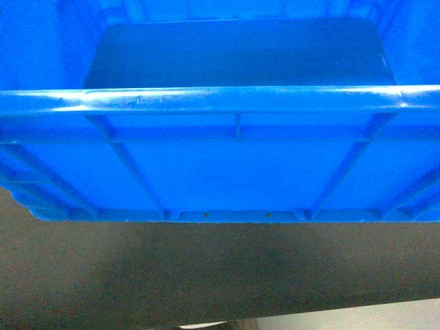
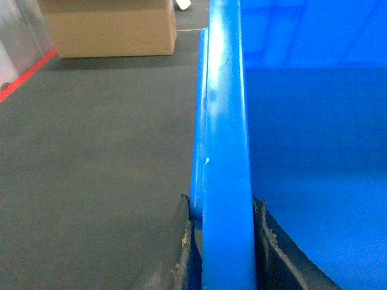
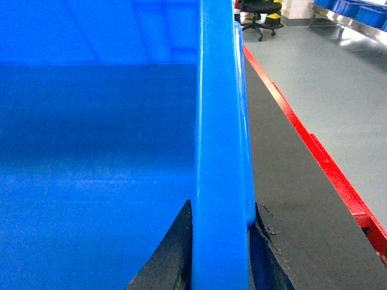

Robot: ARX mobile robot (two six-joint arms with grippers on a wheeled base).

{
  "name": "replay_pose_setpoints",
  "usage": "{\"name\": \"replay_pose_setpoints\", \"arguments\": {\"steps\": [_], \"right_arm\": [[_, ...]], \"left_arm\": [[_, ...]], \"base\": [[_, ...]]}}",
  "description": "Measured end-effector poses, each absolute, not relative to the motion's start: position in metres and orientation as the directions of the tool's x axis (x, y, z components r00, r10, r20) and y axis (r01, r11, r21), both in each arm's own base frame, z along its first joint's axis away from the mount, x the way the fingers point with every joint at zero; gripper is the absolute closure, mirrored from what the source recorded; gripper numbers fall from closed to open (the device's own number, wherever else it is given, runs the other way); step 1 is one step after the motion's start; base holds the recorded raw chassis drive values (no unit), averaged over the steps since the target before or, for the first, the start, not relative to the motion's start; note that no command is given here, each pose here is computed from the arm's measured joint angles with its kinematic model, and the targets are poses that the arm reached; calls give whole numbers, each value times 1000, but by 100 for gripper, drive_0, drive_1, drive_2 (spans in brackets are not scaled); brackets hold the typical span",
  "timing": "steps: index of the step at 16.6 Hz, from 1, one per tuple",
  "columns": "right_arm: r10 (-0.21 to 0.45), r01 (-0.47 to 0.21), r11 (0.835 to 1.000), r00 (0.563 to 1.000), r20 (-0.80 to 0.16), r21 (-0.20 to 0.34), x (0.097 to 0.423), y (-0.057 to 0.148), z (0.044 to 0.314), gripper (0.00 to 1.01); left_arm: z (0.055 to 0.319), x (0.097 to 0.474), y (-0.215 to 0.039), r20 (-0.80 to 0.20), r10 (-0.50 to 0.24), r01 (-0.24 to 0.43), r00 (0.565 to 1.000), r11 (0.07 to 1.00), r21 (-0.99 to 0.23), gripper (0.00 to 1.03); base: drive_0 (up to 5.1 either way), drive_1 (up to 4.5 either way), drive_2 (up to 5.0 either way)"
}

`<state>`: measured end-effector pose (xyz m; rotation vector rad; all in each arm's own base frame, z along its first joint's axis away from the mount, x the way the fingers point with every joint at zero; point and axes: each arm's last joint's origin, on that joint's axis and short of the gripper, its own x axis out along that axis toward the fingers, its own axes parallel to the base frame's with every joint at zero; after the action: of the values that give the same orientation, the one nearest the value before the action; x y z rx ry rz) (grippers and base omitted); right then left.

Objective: Place box next to blue box on left shelf

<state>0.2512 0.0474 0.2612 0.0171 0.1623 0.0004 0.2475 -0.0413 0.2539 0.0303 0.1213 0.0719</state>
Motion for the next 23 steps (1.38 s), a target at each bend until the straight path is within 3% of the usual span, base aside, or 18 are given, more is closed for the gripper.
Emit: {"name": "replay_pose_setpoints", "arguments": {"steps": [23], "right_arm": [[2,1,1000,987,-163,16,251,47,261,81]], "left_arm": [[254,248,-41,-122,75,-71,990,997,40,86]], "base": [[-122,-122,-122]]}}
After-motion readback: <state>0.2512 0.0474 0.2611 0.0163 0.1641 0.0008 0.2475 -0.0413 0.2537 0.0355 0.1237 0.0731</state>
